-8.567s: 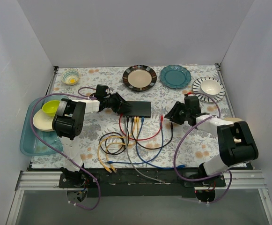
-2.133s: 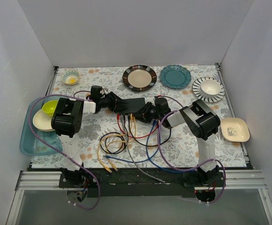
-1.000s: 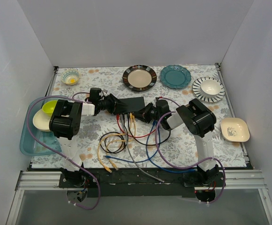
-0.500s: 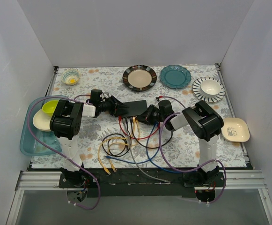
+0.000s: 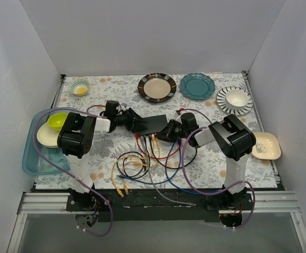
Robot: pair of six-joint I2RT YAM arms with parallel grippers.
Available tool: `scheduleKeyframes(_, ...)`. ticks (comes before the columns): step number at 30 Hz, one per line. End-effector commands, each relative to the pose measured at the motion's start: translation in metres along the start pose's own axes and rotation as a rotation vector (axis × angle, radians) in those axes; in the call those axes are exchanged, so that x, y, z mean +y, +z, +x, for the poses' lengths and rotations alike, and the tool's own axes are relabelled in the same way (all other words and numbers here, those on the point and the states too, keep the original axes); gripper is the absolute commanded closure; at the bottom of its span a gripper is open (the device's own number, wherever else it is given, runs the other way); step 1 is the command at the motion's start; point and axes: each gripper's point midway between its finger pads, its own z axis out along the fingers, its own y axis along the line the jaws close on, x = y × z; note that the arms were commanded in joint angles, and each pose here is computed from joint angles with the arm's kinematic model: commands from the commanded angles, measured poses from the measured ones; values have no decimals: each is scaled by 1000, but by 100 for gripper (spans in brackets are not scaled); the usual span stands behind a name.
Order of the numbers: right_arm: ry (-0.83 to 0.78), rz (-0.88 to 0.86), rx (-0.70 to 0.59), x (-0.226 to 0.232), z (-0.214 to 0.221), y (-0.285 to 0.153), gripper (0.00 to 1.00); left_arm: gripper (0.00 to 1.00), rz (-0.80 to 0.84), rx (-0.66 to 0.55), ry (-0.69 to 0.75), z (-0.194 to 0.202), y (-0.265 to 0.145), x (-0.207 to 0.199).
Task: Pull the plug from the switch port
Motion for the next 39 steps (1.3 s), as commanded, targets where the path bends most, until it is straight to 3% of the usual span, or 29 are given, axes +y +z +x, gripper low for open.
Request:
scheduleKeyframes(1, 58, 167, 98, -51, 30, -5, 99, 62, 6, 110, 94, 47, 6, -14)
scheduleKeyframes(5, 59, 167, 100, -50, 30, -5, 99, 62, -43, 135, 89, 65, 12, 6)
scheduleKeyframes(12, 35, 184, 111, -53, 35, -13, 99, 63, -163, 85, 35, 53, 20, 41)
scheduleKeyframes(24, 17, 222, 129, -65, 53, -38, 99, 63, -172, 36, 33, 26, 29, 32)
scheduleKeyframes(29, -48, 422, 10, -82, 16, -68, 99, 63, -121, -23, 51, 8, 10, 11)
scheduleKeyframes(33, -101, 474, -50, -81, -4, -88, 99, 62, -74, -75, 61, -12, -7, -7)
scheduleKeyframes(36, -156, 436, -93, -61, -17, -90, 79, 62, -53, -94, 65, -20, -12, -15)
scheduleKeyframes(37, -172, 424, -122, -51, -25, -90, 67, 61, -48, -95, 65, -21, -12, -18)
scheduleKeyframes(39, -215, 401, -161, -31, -36, -90, 59, 61, -42, -94, 55, -22, -11, -18)
